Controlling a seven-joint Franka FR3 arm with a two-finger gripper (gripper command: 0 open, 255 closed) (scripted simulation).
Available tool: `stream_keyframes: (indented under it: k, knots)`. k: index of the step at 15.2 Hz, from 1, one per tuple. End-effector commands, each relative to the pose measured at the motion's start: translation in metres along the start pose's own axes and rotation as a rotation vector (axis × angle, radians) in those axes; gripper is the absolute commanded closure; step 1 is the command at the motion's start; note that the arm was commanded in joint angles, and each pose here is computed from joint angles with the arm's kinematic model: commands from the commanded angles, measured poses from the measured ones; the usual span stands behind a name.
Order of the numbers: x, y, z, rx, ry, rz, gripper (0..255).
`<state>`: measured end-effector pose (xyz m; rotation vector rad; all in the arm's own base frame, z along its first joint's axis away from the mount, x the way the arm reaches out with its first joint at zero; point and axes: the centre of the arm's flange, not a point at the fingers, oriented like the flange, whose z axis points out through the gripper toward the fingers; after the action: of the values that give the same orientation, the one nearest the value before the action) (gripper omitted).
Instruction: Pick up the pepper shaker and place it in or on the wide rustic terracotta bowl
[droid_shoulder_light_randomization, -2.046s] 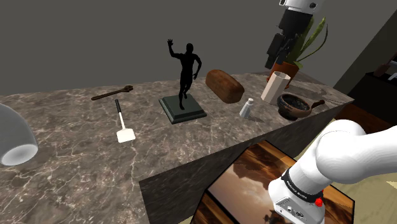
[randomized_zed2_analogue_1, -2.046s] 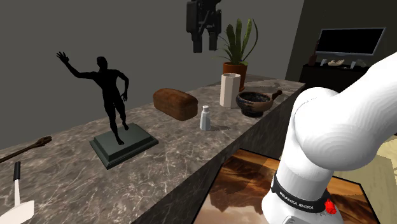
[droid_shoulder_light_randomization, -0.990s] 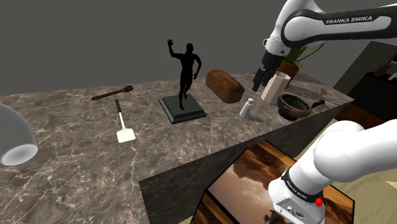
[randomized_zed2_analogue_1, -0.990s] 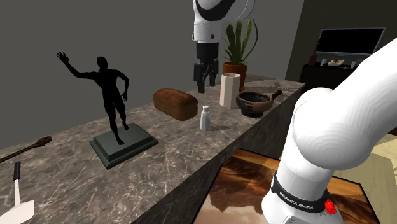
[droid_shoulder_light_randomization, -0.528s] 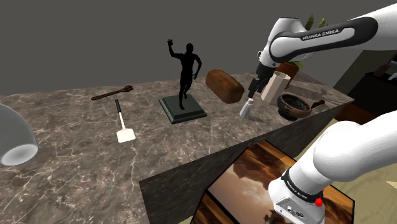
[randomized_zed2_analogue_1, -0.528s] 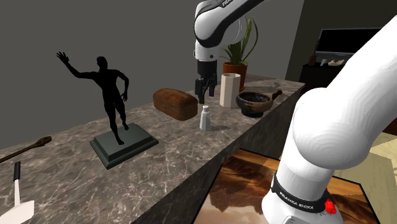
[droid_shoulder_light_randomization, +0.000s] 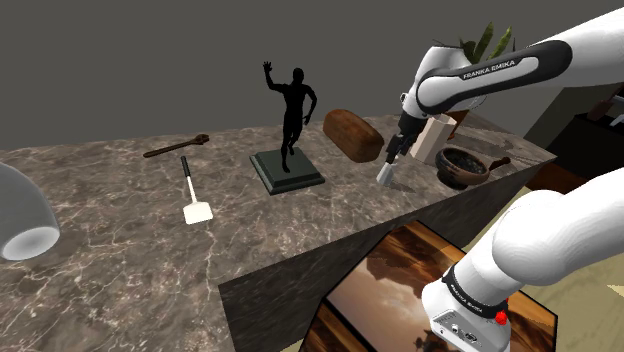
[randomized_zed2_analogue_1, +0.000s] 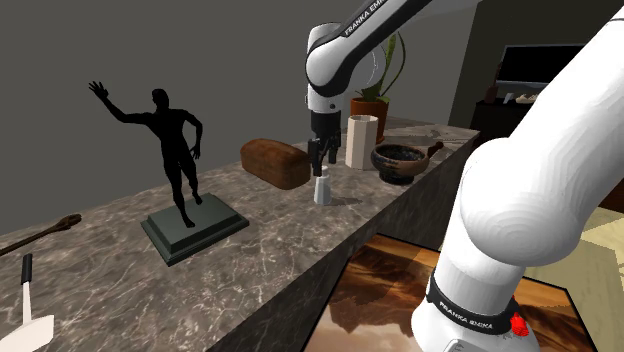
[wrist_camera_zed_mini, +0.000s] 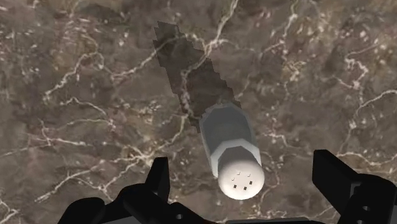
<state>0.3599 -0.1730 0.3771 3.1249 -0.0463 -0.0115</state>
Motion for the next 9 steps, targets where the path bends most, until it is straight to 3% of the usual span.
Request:
stream_keyframes:
  k: [1, 6, 7, 9]
  knots:
    - [0.0000, 0.0001, 0.0016, 0.000, 0.001, 0.000, 0]
    - [0.0000, 0.0001, 0.0016, 0.000, 0.000, 0.000, 0]
    - [0.0000, 0.0001, 0.0016, 0.000, 0.000, 0.000, 255]
    - [0.0000, 0.0001, 0.0016, 0.000, 0.000, 0.000, 255]
